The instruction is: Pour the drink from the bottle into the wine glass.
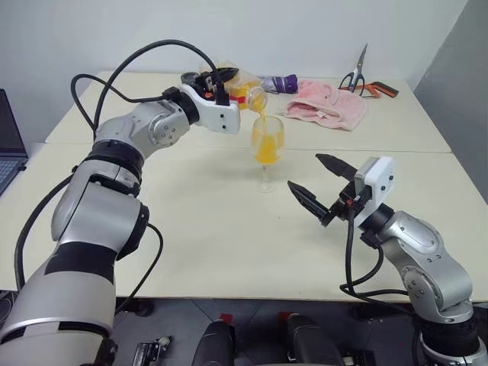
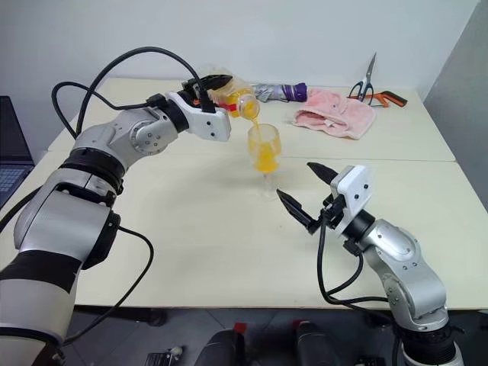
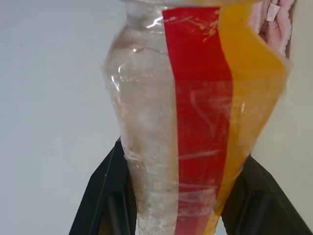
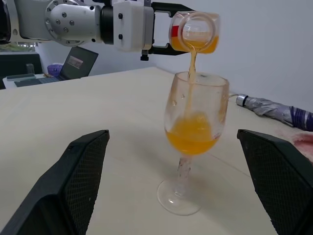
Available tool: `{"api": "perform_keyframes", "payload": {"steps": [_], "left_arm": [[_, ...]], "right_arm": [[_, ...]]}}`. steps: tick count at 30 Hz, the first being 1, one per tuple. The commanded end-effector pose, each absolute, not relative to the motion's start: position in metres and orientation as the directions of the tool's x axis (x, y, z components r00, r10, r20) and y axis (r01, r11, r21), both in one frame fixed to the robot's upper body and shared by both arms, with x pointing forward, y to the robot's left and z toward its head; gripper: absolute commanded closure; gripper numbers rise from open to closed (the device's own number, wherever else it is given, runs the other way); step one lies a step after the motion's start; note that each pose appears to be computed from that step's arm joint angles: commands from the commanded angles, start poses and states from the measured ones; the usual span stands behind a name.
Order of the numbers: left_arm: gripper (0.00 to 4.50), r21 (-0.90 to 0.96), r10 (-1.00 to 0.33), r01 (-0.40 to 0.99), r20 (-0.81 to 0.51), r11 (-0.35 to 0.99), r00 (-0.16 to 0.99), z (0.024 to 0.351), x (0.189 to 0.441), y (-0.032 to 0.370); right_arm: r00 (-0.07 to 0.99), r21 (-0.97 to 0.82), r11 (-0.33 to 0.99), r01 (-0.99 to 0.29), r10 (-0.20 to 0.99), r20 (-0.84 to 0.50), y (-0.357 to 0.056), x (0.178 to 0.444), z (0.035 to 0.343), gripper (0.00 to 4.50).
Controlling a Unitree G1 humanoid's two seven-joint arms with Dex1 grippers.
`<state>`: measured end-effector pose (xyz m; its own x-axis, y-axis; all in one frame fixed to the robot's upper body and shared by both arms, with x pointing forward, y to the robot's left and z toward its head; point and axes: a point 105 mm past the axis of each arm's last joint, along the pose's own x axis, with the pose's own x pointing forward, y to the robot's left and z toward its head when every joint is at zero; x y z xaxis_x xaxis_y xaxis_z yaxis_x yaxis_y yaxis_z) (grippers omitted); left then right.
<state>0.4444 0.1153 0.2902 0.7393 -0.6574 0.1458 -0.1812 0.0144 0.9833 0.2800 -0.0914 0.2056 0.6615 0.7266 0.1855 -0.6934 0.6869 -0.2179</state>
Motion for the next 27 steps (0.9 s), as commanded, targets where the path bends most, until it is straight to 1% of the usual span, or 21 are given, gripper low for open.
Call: {"api": "perform_keyframes", "payload": {"steps": [1, 27], "left_arm": [[2.79, 0.964, -0.658, -0.265, 0.224, 0.040, 0.718, 0.3204, 0.4407, 0.1131], [2.79, 0.964, -0.653, -0.265, 0.223, 0.035, 0.724, 0.3190, 0.4428, 0.1101]], "right_arm": [[0.635, -0.256, 0.671, -0.696, 0.741, 0.219, -0.0863, 0.2705, 0.2163, 0.00], [0.622, -0.249, 0.651, -0.717, 0.759, 0.192, -0.0786, 0.2669, 0.2097, 0.00]]}}
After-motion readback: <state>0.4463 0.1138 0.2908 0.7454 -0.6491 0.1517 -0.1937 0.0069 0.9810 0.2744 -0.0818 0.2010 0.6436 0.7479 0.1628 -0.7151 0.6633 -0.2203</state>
